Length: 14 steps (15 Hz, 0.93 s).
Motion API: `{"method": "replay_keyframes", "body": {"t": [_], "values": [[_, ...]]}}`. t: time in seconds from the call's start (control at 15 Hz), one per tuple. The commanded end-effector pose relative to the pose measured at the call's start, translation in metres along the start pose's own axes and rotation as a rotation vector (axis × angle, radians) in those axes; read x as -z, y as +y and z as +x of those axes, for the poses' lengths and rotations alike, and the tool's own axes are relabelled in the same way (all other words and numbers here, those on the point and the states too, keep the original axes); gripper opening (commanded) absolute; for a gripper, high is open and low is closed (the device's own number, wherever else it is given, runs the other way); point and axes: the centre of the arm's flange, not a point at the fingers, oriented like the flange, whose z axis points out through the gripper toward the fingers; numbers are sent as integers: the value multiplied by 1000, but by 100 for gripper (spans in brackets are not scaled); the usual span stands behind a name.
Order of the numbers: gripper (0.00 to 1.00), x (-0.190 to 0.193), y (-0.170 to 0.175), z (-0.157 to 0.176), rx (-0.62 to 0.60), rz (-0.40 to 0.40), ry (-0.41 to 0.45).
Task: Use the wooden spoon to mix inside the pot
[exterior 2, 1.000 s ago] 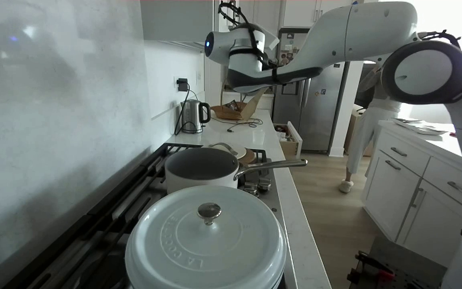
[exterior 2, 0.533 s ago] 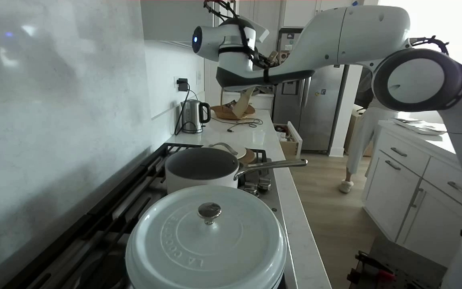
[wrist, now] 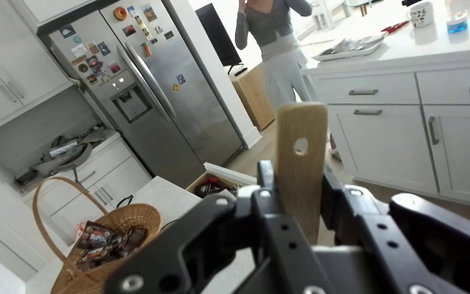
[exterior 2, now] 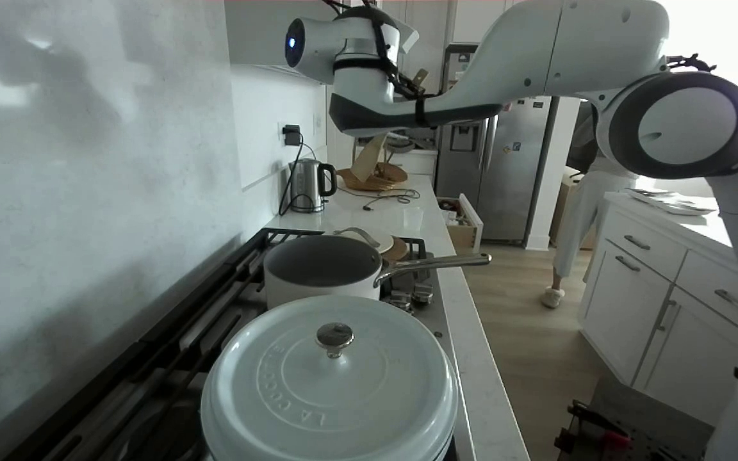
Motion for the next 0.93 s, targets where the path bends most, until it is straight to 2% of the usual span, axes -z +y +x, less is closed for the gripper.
{"method": "replay_keyframes", "body": {"t": [0.0,0.47,0.87], "values": [[7,31,-13,-15,22,-32,44],[7,91,-39,-13,28,-70,54],[7,114,-72,-16,77,-64,18]]}}
